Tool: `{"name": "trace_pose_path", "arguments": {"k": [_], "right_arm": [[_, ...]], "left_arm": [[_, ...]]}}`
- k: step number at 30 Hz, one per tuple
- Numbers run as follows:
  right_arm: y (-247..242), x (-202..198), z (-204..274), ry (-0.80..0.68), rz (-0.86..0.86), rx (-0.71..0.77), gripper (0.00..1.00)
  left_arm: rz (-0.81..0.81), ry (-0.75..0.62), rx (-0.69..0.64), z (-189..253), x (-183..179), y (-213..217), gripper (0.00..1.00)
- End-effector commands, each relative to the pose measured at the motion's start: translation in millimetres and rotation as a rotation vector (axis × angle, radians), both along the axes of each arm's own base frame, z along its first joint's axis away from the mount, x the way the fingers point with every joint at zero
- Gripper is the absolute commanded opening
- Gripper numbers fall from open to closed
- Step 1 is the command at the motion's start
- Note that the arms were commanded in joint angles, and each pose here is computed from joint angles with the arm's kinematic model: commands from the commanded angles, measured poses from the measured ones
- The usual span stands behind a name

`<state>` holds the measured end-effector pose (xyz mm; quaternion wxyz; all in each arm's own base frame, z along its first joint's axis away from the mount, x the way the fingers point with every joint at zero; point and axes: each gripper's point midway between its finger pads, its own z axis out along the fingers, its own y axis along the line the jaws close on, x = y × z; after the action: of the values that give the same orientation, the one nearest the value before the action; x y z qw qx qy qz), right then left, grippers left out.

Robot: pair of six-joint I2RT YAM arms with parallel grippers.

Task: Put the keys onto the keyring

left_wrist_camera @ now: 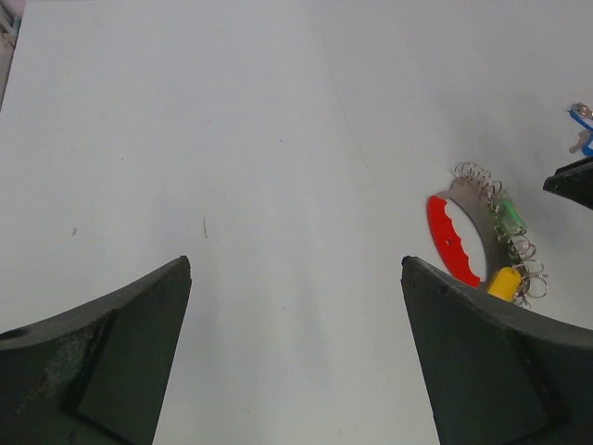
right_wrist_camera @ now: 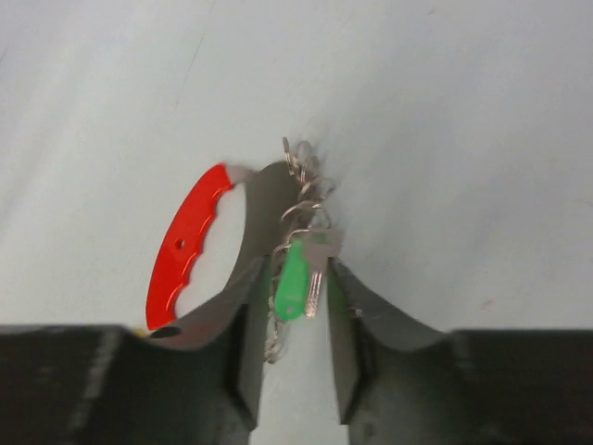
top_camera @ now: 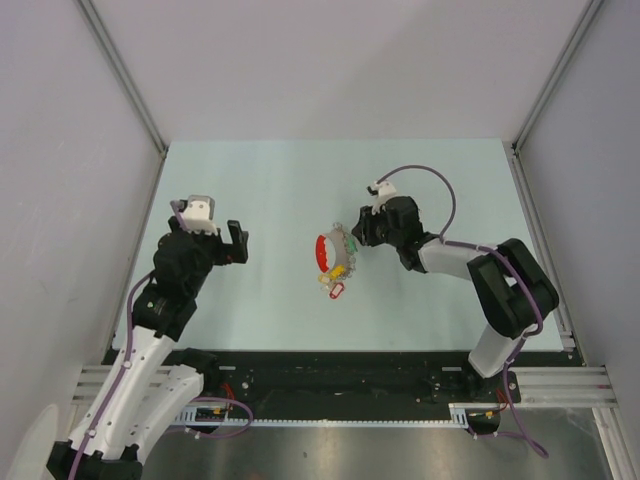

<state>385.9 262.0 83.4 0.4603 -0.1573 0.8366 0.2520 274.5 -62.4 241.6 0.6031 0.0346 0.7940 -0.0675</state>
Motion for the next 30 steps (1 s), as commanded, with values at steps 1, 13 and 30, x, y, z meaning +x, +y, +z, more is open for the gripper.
{"name": "trace_pose_path", "arguments": {"k": [1,13,30], "right_arm": [[-21.4,42.4,55.7,-0.155,-0.132,0.077,0.43],[-130.2,17.8,165.3,-0.283,-0.501,0.053,0.88],[-257.9,-150.0,264.6,-0.516,-0.837,0.107,1.0]], "left_arm": [[0.031,-0.052,0.034,8.8,1.2,9.8,1.0],[0.203,-0.178,-0.027,38.9,-9.6,39.6,1.0],[0.408,-0.469,-0.157,87.6,-63.7,88.6,1.0]]}}
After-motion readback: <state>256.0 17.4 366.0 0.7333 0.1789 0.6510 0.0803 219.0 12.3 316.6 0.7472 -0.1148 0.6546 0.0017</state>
